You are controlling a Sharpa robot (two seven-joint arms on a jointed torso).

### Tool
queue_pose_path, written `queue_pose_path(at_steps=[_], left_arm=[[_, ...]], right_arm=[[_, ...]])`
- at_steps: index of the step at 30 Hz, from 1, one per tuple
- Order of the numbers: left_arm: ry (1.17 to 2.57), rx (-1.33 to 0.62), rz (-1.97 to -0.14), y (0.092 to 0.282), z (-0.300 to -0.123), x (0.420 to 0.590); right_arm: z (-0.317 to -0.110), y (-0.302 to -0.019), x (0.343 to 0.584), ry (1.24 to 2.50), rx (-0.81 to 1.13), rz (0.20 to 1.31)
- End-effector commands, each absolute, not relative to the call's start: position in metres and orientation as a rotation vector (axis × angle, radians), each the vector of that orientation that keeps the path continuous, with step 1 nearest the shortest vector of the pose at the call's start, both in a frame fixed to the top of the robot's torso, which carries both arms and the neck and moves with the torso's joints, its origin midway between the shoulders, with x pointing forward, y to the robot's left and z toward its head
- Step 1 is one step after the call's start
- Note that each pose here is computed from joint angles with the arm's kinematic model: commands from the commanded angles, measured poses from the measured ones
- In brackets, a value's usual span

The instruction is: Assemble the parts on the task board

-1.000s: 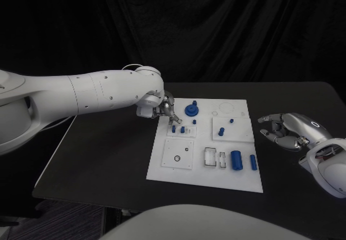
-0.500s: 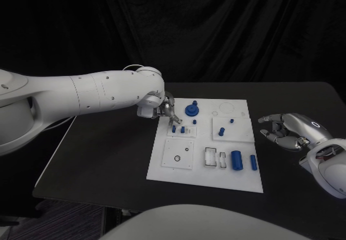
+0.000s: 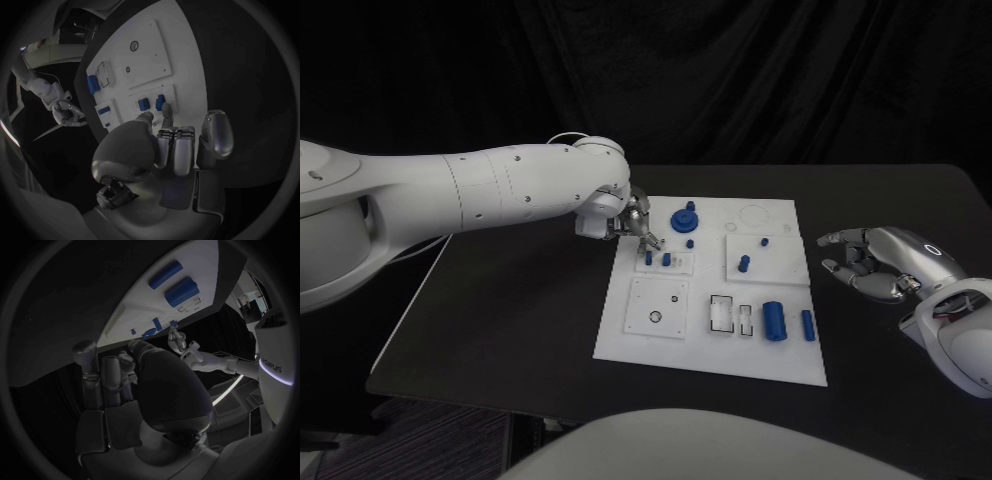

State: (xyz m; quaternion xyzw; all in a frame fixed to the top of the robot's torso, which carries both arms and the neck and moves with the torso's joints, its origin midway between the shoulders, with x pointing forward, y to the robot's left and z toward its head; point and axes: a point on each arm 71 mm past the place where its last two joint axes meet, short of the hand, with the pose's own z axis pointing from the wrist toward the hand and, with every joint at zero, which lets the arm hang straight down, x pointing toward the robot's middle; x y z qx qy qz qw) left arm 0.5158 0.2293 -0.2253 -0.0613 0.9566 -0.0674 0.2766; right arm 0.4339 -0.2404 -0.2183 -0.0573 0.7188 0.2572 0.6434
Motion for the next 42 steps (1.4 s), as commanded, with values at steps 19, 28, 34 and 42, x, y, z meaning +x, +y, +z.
queue_pose_path(at_steps=[19,28,34,42], left_arm=[[2.578,-0.162,-0.228,0.2254,-0.2311,0.513],[2.583,-0.158,-0.225,0.2239,-0.232,0.512],[2.585,-0.159,-0.221,0.2242,-0.2327,0.512],[2.588,-0.155,-0.226,0.2234,-0.2335,0.5114]], right_arm=[[-0.219,-0.2408,0.4334,1.642,-0.125,0.577],[-0.2191,-0.2403,0.4334,1.643,-0.126,0.578],[-0.2192,-0.2408,0.4334,1.645,-0.126,0.576],[-0.2197,-0.2412,0.4334,1.651,-0.125,0.573]])
